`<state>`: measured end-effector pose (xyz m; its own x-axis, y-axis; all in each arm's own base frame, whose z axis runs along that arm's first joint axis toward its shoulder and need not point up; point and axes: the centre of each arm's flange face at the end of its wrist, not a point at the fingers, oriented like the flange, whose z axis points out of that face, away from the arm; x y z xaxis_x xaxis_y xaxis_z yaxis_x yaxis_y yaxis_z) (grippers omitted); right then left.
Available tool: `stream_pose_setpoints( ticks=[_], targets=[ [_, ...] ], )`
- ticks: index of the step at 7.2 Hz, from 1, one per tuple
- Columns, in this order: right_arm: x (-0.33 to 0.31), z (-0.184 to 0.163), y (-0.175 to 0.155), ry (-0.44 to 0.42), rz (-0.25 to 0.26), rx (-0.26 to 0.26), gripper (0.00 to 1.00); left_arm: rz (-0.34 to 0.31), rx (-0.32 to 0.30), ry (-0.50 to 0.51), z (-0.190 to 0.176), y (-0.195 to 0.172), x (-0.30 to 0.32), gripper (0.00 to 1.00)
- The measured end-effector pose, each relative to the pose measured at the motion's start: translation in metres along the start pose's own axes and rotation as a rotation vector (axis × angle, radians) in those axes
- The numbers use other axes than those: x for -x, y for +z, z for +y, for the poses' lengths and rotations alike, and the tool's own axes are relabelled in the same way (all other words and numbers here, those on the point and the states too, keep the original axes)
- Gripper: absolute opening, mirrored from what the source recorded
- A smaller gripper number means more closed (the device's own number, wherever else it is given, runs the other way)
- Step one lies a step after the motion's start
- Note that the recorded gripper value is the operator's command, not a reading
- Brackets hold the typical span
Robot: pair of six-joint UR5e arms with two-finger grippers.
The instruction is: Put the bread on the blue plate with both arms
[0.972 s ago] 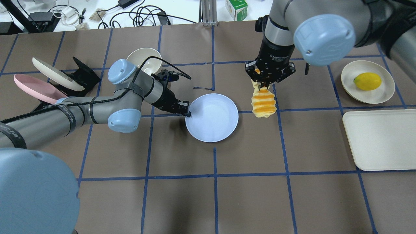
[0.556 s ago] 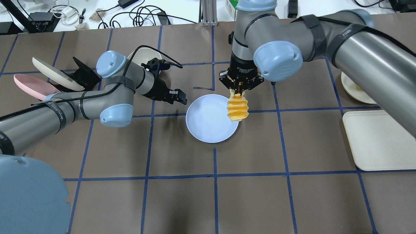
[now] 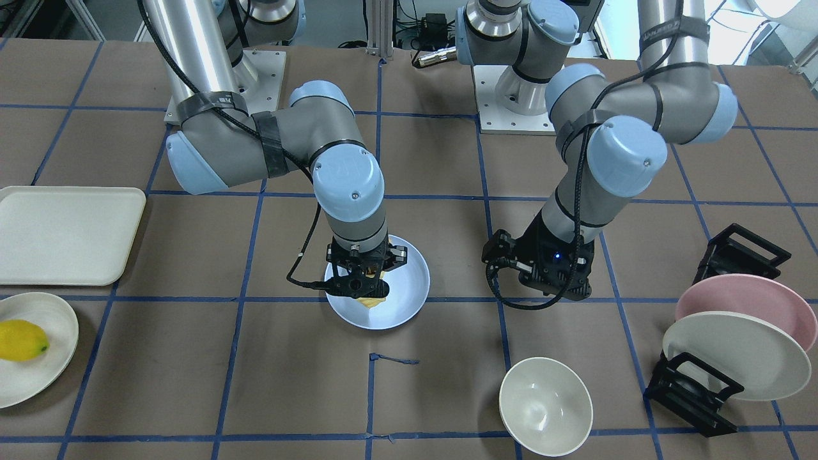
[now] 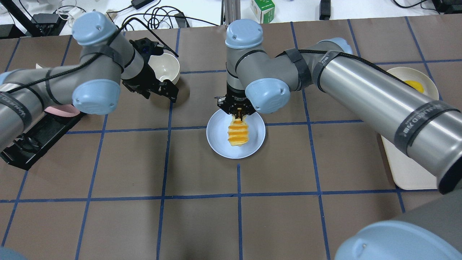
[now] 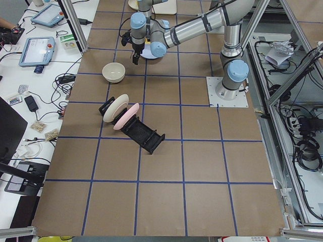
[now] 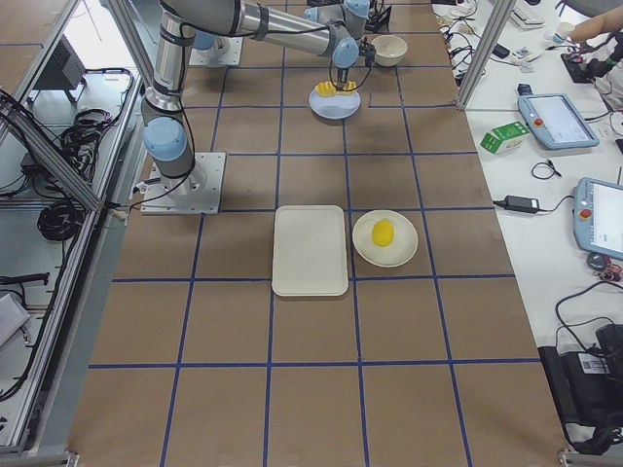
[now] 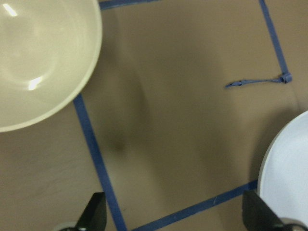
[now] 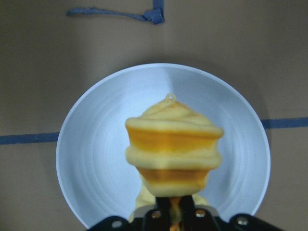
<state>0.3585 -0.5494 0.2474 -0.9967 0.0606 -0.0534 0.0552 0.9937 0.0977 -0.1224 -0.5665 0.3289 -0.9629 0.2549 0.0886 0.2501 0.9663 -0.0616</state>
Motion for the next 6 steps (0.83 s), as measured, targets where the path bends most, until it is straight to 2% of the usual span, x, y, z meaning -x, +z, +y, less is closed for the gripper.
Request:
stream_pose_setpoints(
  ticks=[1, 3, 5, 6],
  targets=[
    [0.002, -0.001, 0.014, -0.004, 0.001, 0.000, 1.00, -0.012, 0.052, -0.036, 0.011, -0.040, -0.006, 1.00],
    [0.002, -0.001, 0.023, -0.006, -0.008, -0.018, 1.00, -0.012, 0.099, -0.127, 0.036, -0.113, -0.025, 1.00],
    [-0.003, 0.002, 0.015, -0.001, -0.010, -0.024, 1.00, -0.015, 0.104, -0.140, 0.054, -0.144, -0.037, 1.00],
    [-0.014, 0.005, -0.008, -0.001, -0.005, -0.028, 1.00, -0.017, 0.106, -0.140, 0.058, -0.147, -0.039, 1.00]
  ],
)
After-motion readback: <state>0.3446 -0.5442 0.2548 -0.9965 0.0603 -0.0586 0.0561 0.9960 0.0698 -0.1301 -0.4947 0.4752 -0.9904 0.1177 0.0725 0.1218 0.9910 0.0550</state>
